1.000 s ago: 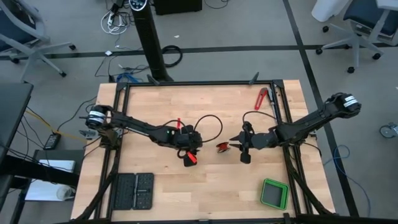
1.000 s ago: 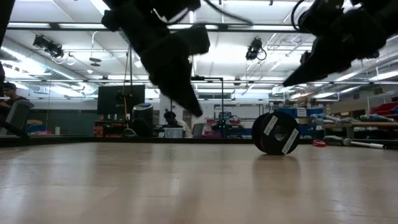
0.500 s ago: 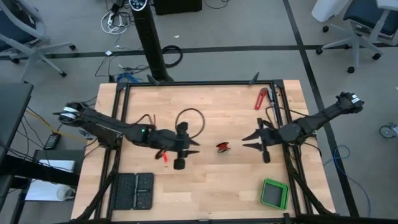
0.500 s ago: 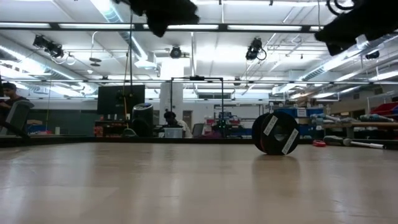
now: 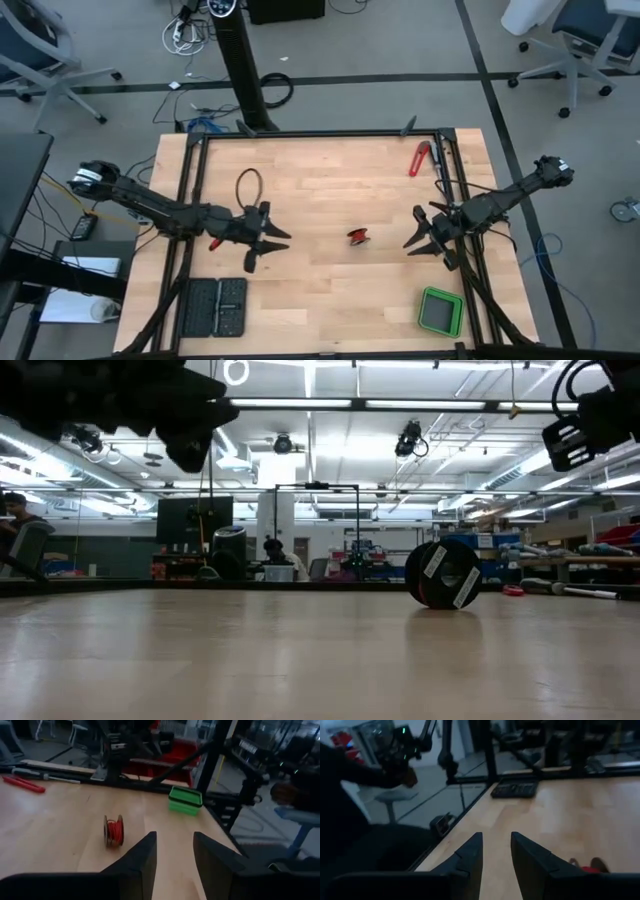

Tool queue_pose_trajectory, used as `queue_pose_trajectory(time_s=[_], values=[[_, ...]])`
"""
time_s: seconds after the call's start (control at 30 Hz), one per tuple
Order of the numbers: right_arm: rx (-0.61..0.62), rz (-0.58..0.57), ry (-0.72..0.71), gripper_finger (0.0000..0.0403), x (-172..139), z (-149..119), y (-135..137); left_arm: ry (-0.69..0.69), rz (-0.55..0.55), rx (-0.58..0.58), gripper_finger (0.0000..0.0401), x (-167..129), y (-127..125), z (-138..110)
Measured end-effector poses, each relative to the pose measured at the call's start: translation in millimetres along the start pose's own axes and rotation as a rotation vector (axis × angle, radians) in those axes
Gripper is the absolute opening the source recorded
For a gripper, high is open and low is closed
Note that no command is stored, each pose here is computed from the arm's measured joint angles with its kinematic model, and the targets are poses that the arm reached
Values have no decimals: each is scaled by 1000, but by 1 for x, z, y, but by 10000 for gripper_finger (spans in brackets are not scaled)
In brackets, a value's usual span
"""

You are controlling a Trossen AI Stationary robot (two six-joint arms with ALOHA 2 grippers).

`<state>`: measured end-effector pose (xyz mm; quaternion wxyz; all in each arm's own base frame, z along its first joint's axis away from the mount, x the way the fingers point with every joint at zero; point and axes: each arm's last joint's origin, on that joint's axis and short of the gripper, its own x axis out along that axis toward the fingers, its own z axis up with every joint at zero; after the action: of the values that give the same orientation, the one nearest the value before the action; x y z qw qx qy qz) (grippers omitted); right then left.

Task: Coil cords
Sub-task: Return to Home Position

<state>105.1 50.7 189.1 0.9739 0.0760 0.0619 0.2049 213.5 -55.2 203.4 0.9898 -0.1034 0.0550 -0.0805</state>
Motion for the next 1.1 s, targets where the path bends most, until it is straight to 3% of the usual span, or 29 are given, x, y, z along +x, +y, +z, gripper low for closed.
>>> queue_pose_trajectory(time_s=[0.33, 0.5, 0.7, 1.1], values=[[5, -134, -43, 100, -2, 1, -4, -31, -2, -55, 131, -26, 12, -39], [5, -133, -46, 100, -1, 2, -4, -55, 43, -73, 131, -29, 14, -41], [6, -133, -49, 100, -1, 2, -4, -71, 202, -67, 131, -30, 19, -43], [6, -131, -55, 100, -2, 3, -4, -17, 227, -54, 131, -31, 21, -48]])
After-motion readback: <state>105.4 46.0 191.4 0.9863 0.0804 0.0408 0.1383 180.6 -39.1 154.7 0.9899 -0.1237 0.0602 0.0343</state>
